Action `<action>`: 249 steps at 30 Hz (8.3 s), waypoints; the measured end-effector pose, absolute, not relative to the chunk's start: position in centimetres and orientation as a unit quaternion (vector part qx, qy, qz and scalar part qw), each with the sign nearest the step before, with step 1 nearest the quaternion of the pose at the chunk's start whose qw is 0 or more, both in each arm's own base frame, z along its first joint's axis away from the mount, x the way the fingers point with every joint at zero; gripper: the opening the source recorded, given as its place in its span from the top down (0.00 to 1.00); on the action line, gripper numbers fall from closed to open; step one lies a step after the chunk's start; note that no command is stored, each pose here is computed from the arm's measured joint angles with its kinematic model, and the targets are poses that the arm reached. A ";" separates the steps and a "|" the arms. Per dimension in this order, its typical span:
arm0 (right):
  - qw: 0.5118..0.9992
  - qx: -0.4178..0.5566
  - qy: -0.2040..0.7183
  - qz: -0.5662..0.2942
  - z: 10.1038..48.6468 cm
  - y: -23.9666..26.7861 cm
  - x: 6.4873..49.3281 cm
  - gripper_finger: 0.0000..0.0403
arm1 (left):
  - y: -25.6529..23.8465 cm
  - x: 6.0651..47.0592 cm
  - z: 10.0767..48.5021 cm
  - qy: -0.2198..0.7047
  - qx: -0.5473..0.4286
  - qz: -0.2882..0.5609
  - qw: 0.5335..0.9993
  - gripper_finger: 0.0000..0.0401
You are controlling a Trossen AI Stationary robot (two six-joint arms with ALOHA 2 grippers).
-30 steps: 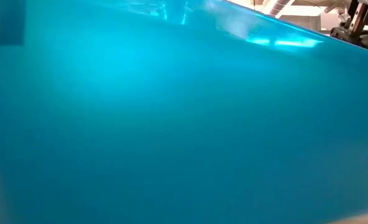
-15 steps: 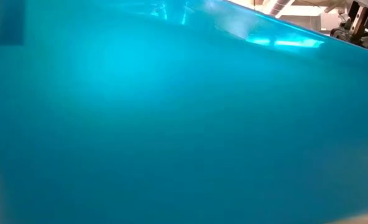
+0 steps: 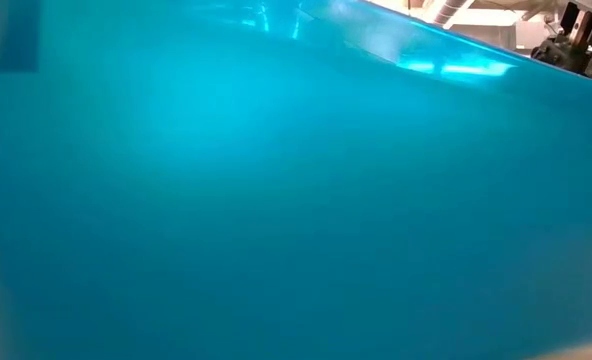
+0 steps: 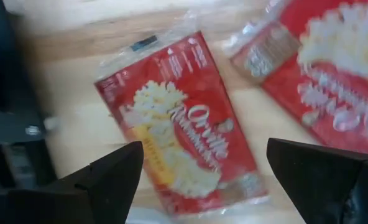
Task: Sort popcorn bags into baskets
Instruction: Put the popcorn bag into the blue bin
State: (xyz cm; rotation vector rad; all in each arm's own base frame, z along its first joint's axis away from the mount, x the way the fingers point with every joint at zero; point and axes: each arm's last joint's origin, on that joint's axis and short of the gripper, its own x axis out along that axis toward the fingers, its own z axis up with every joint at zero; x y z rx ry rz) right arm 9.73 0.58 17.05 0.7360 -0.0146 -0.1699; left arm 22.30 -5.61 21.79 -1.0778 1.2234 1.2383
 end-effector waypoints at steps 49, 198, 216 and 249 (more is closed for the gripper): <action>0.933 0.350 -0.015 -0.084 17.1 0.5 9.8 0.63 | -7.7 23.4 19.6 0.412 -0.560 0.431 0.575 0.99; 0.955 0.282 0.003 -0.087 16.9 0.5 9.7 0.46 | -4.9 37.7 16.3 0.305 -0.572 0.633 0.424 0.98; 0.958 0.272 0.004 -0.087 16.9 0.5 9.8 0.49 | -5.8 39.3 27.2 0.315 -0.540 0.591 0.510 1.00; 0.958 0.272 0.004 -0.087 16.9 0.6 9.8 0.53 | -18.4 41.0 27.9 0.263 -0.707 0.422 0.502 1.00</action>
